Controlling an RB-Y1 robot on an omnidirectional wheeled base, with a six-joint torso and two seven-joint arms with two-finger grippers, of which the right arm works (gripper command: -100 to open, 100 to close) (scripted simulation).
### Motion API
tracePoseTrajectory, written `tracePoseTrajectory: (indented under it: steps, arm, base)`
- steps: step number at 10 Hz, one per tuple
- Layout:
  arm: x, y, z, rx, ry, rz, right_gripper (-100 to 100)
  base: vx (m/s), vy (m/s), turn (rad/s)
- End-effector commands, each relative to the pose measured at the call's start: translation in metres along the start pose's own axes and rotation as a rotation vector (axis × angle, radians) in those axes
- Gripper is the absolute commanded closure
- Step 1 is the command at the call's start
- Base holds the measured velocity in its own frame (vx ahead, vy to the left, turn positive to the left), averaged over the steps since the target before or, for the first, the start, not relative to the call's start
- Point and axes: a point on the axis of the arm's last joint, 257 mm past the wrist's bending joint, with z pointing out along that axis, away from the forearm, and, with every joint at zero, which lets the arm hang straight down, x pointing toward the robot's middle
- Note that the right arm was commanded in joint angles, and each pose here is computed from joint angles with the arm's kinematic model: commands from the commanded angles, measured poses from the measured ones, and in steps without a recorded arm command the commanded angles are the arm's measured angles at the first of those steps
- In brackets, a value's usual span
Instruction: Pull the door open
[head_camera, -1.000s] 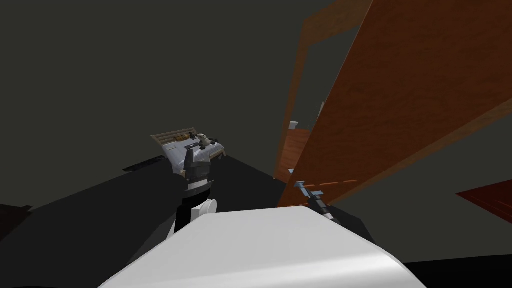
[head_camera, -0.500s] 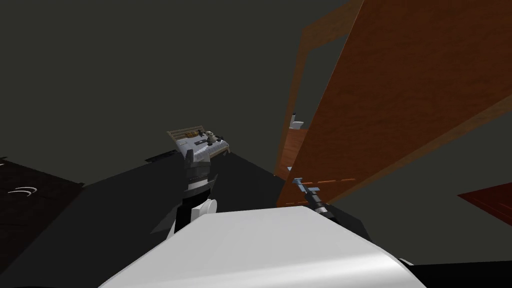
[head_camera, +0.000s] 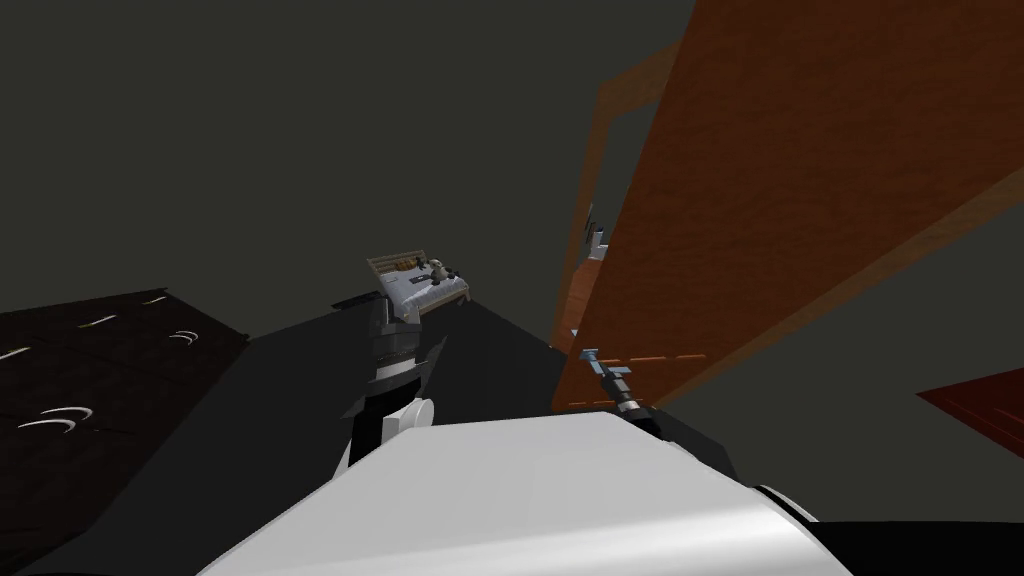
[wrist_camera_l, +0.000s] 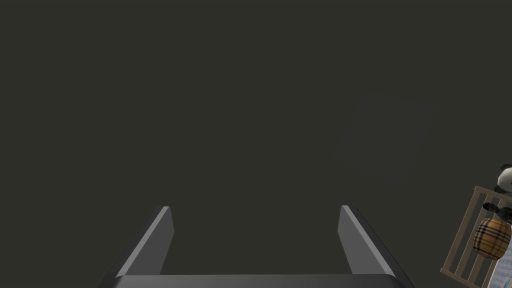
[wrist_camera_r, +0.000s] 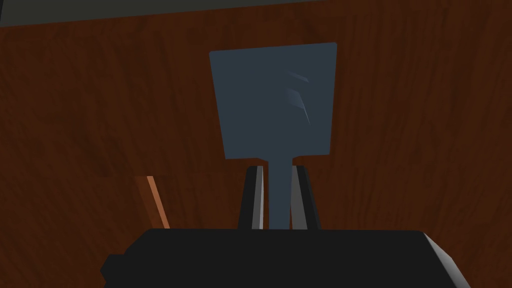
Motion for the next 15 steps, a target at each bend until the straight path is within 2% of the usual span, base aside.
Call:
tracePoseTrajectory:
  steps: [1, 2, 4, 5, 6, 7, 9, 11, 14, 15]
  arm:
    - [0.004, 0.000, 0.0042, 0.001, 0.001, 0.001, 100]
    - [0.006, 0.000, 0.0156, 0.000, -0.009, 0.001, 100]
    - [0.009, 0.000, 0.0266, 0.000, -0.018, 0.001, 100]
    - [0.009, 0.000, 0.0266, 0.000, -0.018, 0.001, 100]
    - [0.012, 0.000, 0.0373, 0.000, -0.027, 0.002, 100]
    - [0.014, 0.001, 0.0440, 0.000, -0.033, 0.003, 100]
    - [0.016, 0.001, 0.0533, 0.001, -0.040, 0.004, 100]
    - [0.021, 0.002, 0.0664, 0.002, -0.050, 0.007, 100]
    - [0.026, 0.002, 0.0792, 0.005, -0.059, 0.010, 100]
    - [0.025, 0.003, 0.0773, 0.004, -0.056, 0.010, 100]
  base:
    - [-0.122, -0.050, 0.059]
    - [-0.161, -0.055, 0.158]
    - [-0.175, -0.073, 0.147]
    - [-0.131, -0.038, 0.049]
    - [-0.171, -0.064, 0.147]
    - [-0.217, -0.118, 0.194]
    - [-0.211, -0.067, 0.109]
    - [-0.185, -0.055, 0.111]
    - [-0.195, -0.095, 0.111]
    - [-0.074, -0.032, 0.037]
